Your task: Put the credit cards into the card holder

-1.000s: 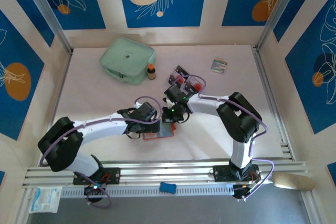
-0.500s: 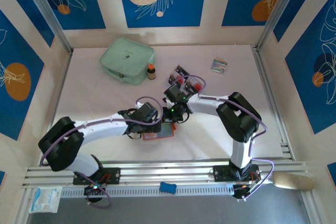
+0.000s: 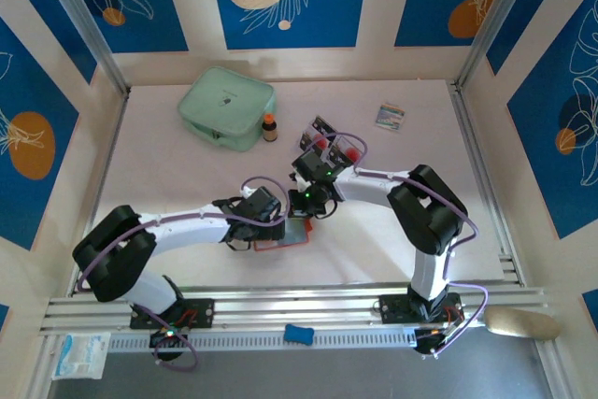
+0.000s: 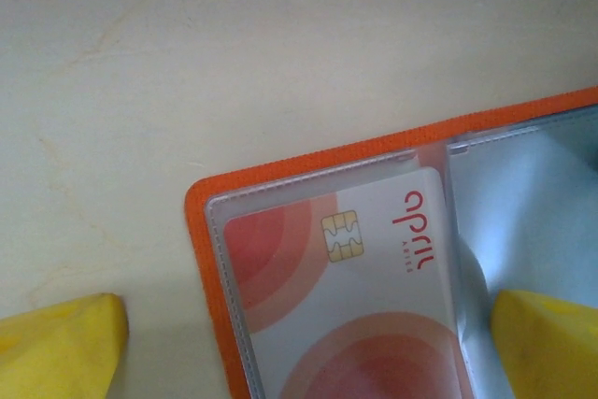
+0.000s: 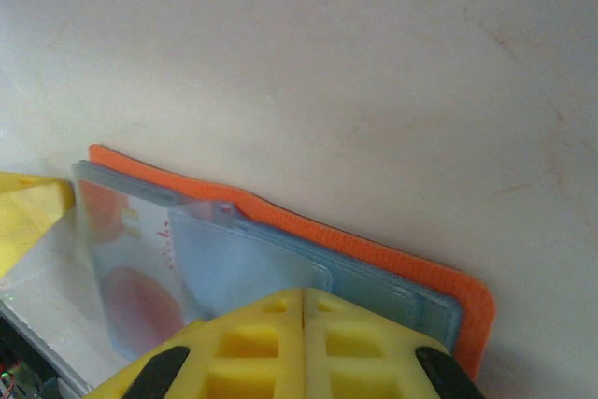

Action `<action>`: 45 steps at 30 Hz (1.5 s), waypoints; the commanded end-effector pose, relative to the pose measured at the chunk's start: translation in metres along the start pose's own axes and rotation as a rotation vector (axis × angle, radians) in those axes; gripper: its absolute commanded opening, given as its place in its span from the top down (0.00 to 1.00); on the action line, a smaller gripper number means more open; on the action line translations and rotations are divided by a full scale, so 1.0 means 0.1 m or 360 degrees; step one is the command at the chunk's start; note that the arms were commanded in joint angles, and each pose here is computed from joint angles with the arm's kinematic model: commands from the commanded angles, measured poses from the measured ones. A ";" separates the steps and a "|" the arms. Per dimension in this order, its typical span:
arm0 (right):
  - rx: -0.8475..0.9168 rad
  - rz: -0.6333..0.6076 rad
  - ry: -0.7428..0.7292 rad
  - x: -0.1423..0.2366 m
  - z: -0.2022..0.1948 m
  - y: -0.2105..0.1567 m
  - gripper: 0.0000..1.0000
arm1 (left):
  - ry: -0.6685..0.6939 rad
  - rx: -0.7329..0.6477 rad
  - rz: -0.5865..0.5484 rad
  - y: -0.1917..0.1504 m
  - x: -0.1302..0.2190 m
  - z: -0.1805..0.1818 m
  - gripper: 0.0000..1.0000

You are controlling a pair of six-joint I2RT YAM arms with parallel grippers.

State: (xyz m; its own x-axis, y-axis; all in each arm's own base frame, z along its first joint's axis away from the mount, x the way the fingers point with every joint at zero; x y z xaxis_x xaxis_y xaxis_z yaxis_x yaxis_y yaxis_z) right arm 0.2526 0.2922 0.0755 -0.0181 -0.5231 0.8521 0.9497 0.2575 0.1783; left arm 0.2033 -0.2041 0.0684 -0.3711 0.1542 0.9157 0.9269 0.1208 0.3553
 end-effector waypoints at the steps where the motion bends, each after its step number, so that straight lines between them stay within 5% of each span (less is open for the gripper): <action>1: -0.0023 -0.0049 0.0028 0.18 0.06 0.03 0.84 | 0.0070 -0.0013 0.0043 -0.12 -0.07 0.09 0.00; 6: -0.0059 -0.0037 0.0039 0.15 0.03 0.00 0.70 | 0.0069 -0.0017 0.0039 -0.11 -0.07 0.10 0.00; 23: -0.0161 0.0089 0.0122 -0.13 -0.02 -0.09 0.66 | 0.0054 -0.0008 0.0016 -0.10 -0.03 0.10 0.00; 37: -0.0158 0.0021 0.0283 0.14 0.21 0.01 0.66 | 0.0006 -0.0001 -0.0073 0.03 0.18 0.05 0.00; 45: -0.0134 0.0005 0.0327 0.27 0.40 -0.01 0.45 | -0.0003 0.0033 -0.0199 0.14 0.47 0.16 0.00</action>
State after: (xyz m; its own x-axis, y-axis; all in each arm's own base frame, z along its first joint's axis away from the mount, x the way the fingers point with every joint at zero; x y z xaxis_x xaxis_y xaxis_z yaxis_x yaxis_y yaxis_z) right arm 0.2477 0.3050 0.1049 0.0101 -0.6595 0.7517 0.9737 0.1776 0.1427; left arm 0.2007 -0.1921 0.1063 -0.4641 0.1831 0.8667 0.8842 0.1551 0.4407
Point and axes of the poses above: each hand's point on the last joint's axis, 136 mm out from that joint toward the fingers, its own x axis back along the fingers, its own z axis along the line the jaws close on, y = z × x, the point moved 5 cm from there along x, back along the fingers, and after that the axes turned 8 degrees about x, right-handed, at the moved point
